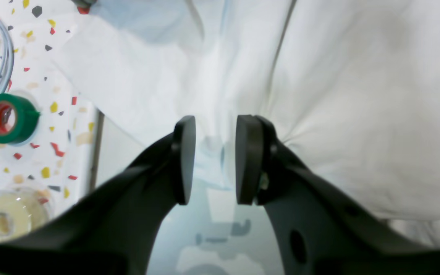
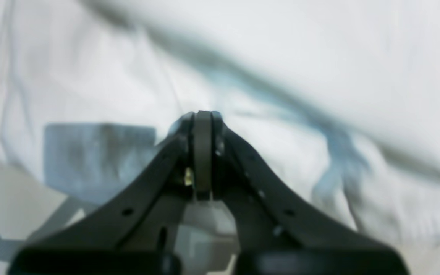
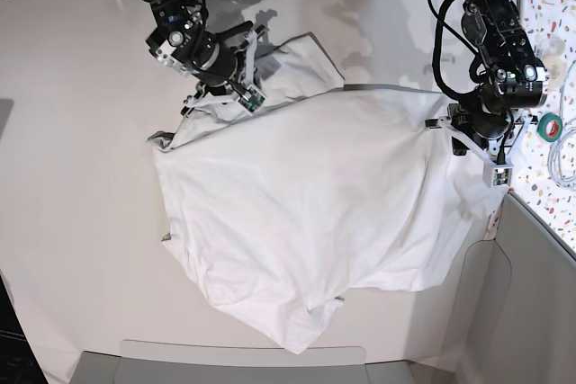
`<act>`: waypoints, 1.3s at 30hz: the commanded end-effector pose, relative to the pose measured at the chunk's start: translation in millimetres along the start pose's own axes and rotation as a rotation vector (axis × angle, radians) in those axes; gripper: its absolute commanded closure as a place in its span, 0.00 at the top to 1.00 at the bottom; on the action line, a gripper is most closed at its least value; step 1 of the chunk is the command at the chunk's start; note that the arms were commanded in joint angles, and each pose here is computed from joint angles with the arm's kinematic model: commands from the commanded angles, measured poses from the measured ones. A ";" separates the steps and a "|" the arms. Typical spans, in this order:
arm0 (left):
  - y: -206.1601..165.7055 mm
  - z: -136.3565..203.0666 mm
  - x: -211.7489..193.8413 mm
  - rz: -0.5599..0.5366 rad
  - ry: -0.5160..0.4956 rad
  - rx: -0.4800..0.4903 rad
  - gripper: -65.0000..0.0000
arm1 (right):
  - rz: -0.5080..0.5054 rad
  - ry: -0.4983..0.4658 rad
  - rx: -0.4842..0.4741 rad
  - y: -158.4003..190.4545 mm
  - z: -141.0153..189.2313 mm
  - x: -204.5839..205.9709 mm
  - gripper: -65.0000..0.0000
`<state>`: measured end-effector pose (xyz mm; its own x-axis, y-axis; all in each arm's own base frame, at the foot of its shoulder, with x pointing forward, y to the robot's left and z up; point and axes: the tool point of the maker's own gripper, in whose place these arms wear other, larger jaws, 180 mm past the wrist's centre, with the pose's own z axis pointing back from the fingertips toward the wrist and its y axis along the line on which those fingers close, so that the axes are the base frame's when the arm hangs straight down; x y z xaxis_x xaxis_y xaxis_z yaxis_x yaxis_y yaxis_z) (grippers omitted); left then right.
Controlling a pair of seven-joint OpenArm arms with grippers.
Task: Layout the t-shirt on the table in an organized manner, then fold the t-shirt properly
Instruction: 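Lay the shirt down and release it from both grippers, then grasp a shirt edge with the right gripper and pull it outward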
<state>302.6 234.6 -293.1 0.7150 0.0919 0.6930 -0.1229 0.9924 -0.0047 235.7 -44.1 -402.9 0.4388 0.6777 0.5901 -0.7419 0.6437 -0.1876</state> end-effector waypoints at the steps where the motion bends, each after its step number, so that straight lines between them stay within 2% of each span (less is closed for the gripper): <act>1: 1.4 3.9 14.3 -0.007 -0.048 0.005 0.25 | 0.051 0.132 -0.030 -9.0 10.1 -34.2 0.00; 4: 1.3 3.9 14.9 -0.007 -0.050 0.005 0.25 | 0.127 0.244 -0.072 -24.1 36.8 -61.0 0.00; 7: 0.9 3.5 14.6 -0.008 -0.048 0.004 0.25 | 0.177 0.300 -0.111 -34.2 60.5 -69.1 0.00; 12: -21.4 0.0 13.3 -0.057 -0.038 -0.045 0.25 | 0.135 0.375 -0.169 -49.4 82.8 -92.1 0.00; 15: -27.3 -0.8 11.7 -0.061 -0.034 -0.059 0.25 | 0.120 0.400 -0.170 -48.6 88.8 -103.7 0.00; 22: -29.4 -2.1 6.4 -0.068 -0.017 -0.063 0.25 | 0.069 0.404 -0.210 -59.2 93.6 -107.3 0.00; 29: -18.1 -41.5 -48.7 -0.050 0.191 -0.065 0.14 | 0.070 0.387 -0.210 -59.3 90.2 -101.1 0.00; 35: 3.2 -75.8 -85.5 -0.014 0.269 -0.040 0.12 | 0.068 0.382 -0.224 -64.9 90.8 -98.9 0.00; 39: 22.4 -94.4 -111.6 -0.080 0.331 -0.003 0.12 | 0.070 0.390 -0.231 -67.8 92.4 -101.1 0.00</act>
<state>302.1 247.3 -426.0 0.8672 0.0394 0.4965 -0.0472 0.9989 0.0031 189.2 -185.8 -384.7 0.5942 0.7704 0.2309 -0.6702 0.6330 -0.3875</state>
